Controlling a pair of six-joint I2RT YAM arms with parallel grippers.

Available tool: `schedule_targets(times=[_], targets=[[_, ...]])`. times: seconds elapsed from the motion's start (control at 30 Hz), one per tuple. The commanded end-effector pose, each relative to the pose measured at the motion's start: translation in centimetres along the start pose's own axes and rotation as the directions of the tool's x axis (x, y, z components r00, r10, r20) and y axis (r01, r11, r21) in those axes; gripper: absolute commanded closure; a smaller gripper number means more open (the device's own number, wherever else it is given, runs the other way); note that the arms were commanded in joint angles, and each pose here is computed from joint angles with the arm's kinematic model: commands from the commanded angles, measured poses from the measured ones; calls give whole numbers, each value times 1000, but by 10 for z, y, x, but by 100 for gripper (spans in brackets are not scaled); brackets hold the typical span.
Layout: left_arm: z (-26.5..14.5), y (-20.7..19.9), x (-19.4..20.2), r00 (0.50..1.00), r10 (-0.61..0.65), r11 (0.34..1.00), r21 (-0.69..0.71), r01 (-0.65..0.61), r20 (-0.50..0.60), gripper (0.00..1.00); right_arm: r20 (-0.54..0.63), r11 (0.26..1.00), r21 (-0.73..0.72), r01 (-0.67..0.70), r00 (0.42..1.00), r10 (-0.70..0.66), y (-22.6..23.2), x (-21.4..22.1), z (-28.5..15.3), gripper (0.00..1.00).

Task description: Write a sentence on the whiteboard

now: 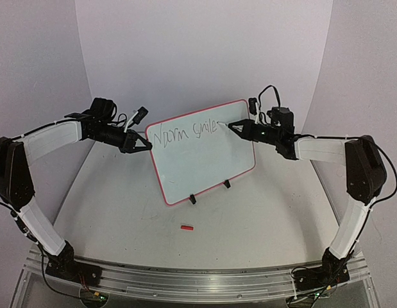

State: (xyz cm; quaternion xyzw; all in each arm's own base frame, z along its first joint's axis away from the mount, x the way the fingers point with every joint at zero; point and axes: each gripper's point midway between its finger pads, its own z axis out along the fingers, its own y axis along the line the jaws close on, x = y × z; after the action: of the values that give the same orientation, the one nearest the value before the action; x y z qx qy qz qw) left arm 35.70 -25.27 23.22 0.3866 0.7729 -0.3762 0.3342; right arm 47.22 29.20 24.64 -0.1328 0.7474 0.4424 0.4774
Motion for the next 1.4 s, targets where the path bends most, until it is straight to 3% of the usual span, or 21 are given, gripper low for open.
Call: schedule_targets(times=[0.0,0.63,1.37], targets=[[1,9,12,996,70,995,-72,-74,-55,100,-13,999,-28,23,1000,-24,5,3,1,100],[1,9,12,996,70,995,-71,-74,-55,100,15,994,110,14,1000,-15,-16,8,-13,100],[2,9,13,996,66,995,-69,-70,-56,100,-45,1000,-5,30,999,-31,6,15,-10,100]])
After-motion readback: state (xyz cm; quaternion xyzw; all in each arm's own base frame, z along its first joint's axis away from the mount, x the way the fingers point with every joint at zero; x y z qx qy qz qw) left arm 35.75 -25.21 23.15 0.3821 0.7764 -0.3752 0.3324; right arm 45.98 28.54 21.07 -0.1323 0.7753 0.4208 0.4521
